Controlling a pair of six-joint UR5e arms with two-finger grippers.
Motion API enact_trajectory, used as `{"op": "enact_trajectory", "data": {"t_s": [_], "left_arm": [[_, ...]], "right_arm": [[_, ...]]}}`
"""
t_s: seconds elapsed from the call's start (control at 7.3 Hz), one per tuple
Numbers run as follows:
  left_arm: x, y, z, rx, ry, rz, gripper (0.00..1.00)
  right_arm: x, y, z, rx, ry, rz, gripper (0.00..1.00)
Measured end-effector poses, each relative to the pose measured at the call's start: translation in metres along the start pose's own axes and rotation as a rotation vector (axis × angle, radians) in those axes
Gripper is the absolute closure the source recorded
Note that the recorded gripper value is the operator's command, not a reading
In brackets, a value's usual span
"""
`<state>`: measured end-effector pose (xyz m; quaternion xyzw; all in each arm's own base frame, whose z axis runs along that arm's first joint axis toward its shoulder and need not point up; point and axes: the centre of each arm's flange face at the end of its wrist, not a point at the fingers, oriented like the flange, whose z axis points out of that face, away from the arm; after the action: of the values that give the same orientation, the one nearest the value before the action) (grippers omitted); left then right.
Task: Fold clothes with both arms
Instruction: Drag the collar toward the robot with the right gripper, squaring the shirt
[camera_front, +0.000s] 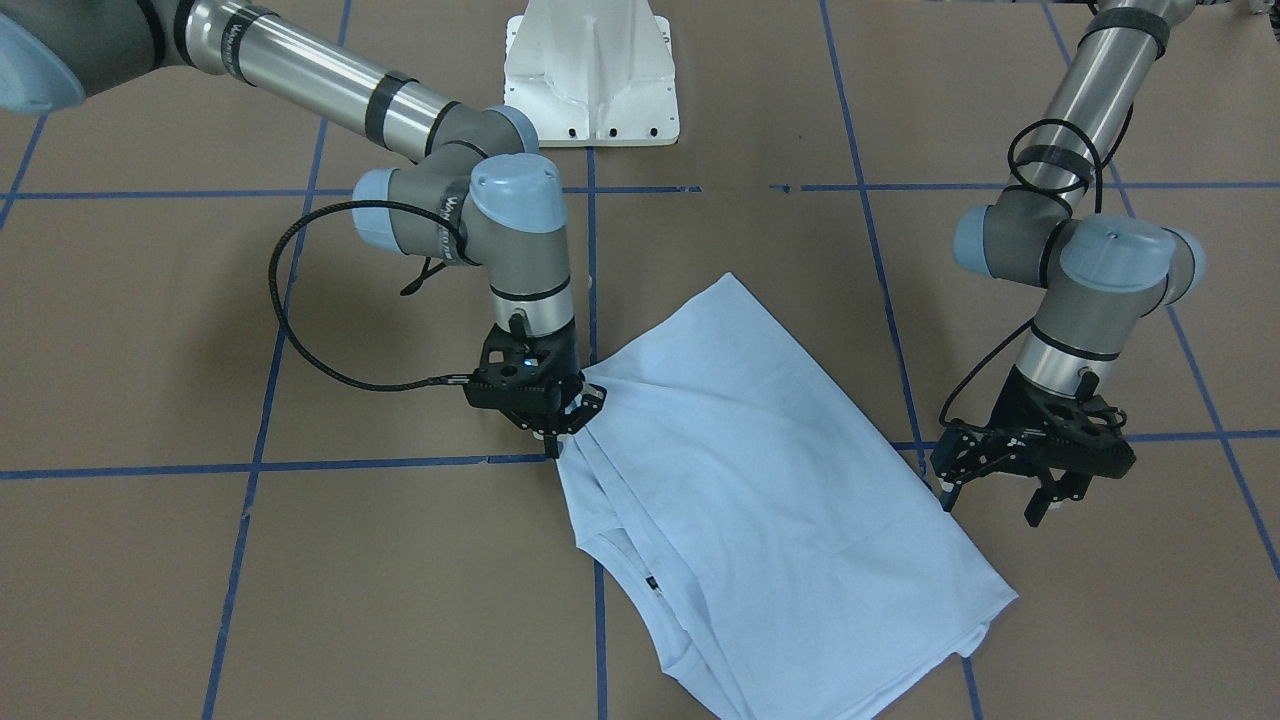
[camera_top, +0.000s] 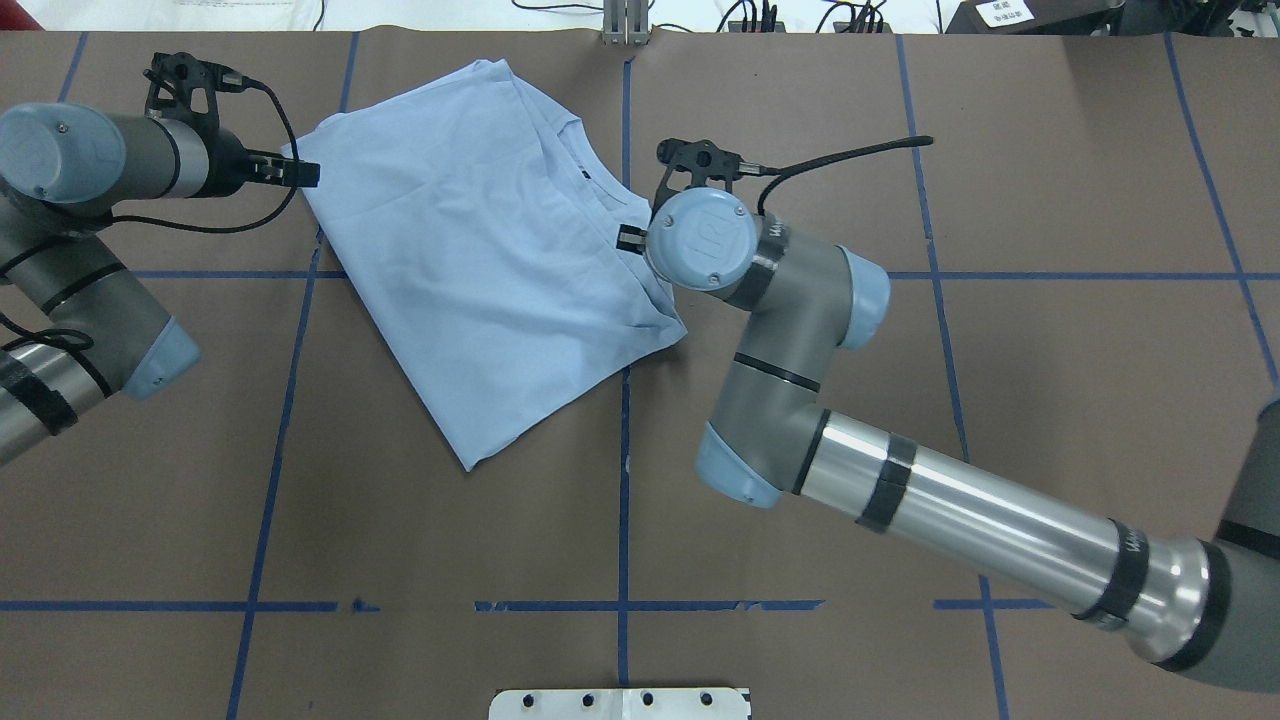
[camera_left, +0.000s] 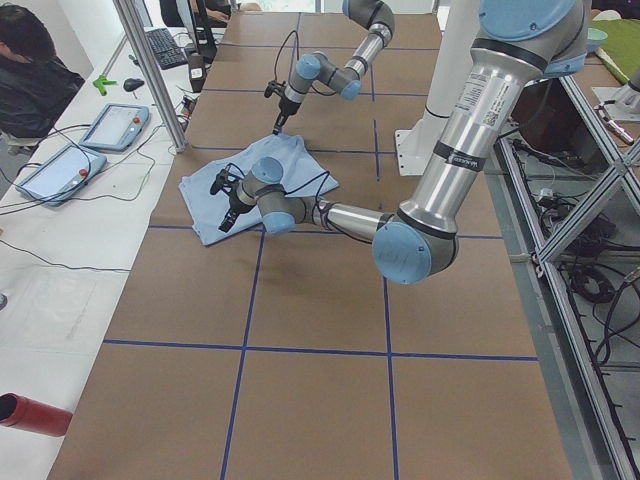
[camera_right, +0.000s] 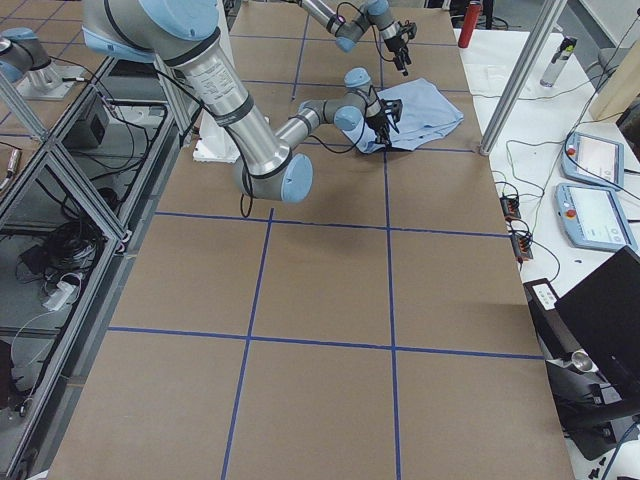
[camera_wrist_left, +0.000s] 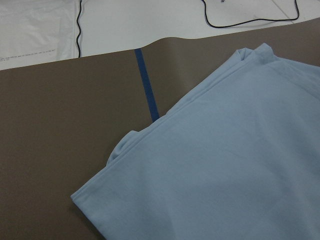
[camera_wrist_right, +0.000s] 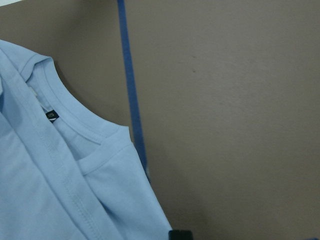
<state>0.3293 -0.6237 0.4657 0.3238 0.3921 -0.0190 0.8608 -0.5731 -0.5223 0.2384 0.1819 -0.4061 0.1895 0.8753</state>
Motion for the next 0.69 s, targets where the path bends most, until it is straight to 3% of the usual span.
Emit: {"op": "enact_trajectory", "data": {"t_s": [0.27, 0.69], "left_arm": [[0.001, 0.0, 0.0, 0.001, 0.001, 0.0, 0.0], [0.002, 0.0, -0.001, 0.002, 0.004, 0.0, 0.0]], "right_arm": [[0.053, 0.033, -0.049, -0.014, -0.009, -0.021, 1.0], [0.124, 0.139, -0.105, -0.018, -0.013, -0.083, 1.0]]}}
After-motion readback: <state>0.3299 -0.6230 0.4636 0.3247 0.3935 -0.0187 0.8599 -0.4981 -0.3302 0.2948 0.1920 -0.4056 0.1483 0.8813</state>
